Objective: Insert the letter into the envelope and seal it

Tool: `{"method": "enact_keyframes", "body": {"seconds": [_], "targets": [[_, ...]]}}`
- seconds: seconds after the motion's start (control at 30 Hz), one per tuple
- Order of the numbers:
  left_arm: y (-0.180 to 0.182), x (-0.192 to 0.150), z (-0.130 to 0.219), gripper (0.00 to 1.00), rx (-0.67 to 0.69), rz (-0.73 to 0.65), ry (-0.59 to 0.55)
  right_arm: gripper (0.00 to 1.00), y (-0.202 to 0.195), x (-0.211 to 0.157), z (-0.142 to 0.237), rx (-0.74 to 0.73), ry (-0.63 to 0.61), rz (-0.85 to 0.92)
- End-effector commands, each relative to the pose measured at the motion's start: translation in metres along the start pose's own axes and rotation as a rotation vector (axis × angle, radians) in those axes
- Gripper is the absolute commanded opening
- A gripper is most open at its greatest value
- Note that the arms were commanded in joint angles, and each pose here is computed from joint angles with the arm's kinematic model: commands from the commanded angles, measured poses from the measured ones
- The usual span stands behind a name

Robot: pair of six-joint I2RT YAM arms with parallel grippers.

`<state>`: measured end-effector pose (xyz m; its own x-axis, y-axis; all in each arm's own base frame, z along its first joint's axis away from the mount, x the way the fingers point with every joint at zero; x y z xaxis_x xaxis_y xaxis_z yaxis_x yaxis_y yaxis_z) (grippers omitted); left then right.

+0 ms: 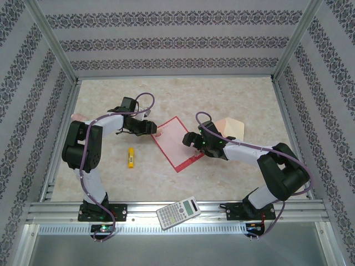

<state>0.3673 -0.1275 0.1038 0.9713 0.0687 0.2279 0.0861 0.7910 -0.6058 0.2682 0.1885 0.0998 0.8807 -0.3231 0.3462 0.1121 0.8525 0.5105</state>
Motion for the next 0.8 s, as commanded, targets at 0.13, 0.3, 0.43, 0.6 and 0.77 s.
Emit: {"method": "enact_keyframes", "body": {"seconds": [0.13, 0.3, 0.43, 0.6, 0.77], "targets": [[-0.002, -0.001, 0.0, 0.41, -0.039, -0.003, -0.012, 0.98, 0.001, -0.003, -0.002, -0.003, -0.001, -0.01], [-0.001, -0.001, 0.0, 0.29, -0.04, -0.003, -0.013, 0.98, 0.002, -0.002, -0.001, -0.003, -0.004, -0.01], [-0.002, -0.001, 0.001, 0.2, -0.041, -0.005, -0.018, 0.98, 0.002, -0.002, -0.001, -0.003, -0.006, -0.006], [-0.003, 0.0, 0.003, 0.02, -0.041, -0.009, -0.032, 0.98, 0.005, 0.001, 0.004, 0.001, -0.021, 0.002], [-0.01, 0.004, 0.011, 0.0, -0.047, -0.022, -0.069, 0.98, 0.01, 0.008, 0.013, 0.008, -0.045, 0.007]]}}
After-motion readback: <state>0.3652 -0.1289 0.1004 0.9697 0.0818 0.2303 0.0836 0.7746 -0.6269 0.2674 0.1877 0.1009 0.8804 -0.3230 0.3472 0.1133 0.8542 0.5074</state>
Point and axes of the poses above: each hand's point on the last joint's axis, 136 mm out from that joint toward the fingers, its own z axis back along the fingers, its own y axis along the line the jaws close on, x = y × z, the point moved 7 cm from there along z, back along the fingers, and after that the axes turned 5 degrees about z, right-handed, at the moved point
